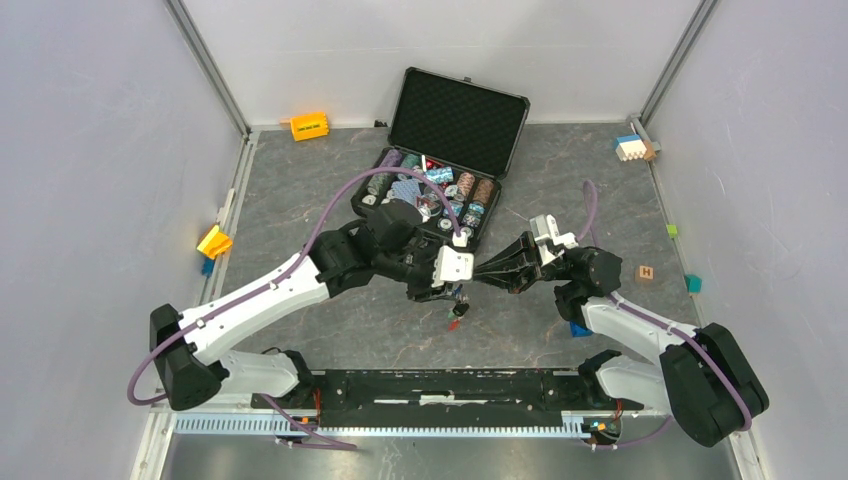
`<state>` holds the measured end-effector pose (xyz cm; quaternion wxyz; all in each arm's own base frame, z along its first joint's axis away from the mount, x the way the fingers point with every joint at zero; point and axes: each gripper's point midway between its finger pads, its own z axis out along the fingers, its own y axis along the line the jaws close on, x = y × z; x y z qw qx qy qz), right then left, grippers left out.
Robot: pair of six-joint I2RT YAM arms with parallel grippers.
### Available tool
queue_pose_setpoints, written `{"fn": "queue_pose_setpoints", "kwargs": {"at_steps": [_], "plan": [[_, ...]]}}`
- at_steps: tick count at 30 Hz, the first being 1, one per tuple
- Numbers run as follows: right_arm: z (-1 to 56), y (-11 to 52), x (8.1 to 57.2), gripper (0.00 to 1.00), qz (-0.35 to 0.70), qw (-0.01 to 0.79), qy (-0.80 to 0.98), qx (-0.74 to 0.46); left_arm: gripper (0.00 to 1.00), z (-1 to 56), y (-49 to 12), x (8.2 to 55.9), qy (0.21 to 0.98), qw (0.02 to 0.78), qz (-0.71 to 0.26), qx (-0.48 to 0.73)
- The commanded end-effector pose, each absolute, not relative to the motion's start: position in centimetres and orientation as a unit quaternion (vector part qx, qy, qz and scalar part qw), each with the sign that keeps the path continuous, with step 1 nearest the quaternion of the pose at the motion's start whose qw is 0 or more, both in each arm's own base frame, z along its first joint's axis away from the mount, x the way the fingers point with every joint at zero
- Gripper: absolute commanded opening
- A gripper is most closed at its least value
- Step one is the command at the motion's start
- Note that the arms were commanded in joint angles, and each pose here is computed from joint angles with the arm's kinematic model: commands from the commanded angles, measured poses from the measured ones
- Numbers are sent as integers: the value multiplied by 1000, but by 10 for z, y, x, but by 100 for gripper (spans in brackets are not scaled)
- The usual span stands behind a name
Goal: Put the keys on the keyring
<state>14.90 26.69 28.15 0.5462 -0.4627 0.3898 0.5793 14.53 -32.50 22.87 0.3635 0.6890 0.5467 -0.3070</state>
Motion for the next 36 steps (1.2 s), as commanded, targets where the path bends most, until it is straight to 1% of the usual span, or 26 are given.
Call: {"fn": "queue_pose_setpoints", "kwargs": {"at_steps": [1,12,24,33,36], "plan": [[294,264,146,0,569,573,358,-469,48,248,-330,149,536,405,-320,668],[293,264,147,0,570,572,361,-467,44,246,-335,152,542,418,-334,648],[292,264,147,0,571,570,363,-467,28,240,-334,150,536,408,-335,659],[290,264,150,0,569,570,366,-467,23,243,-331,149,537,416,-335,653],[290,264,152,0,567,572,370,-463,16,245,-328,148,533,418,-330,657]]}}
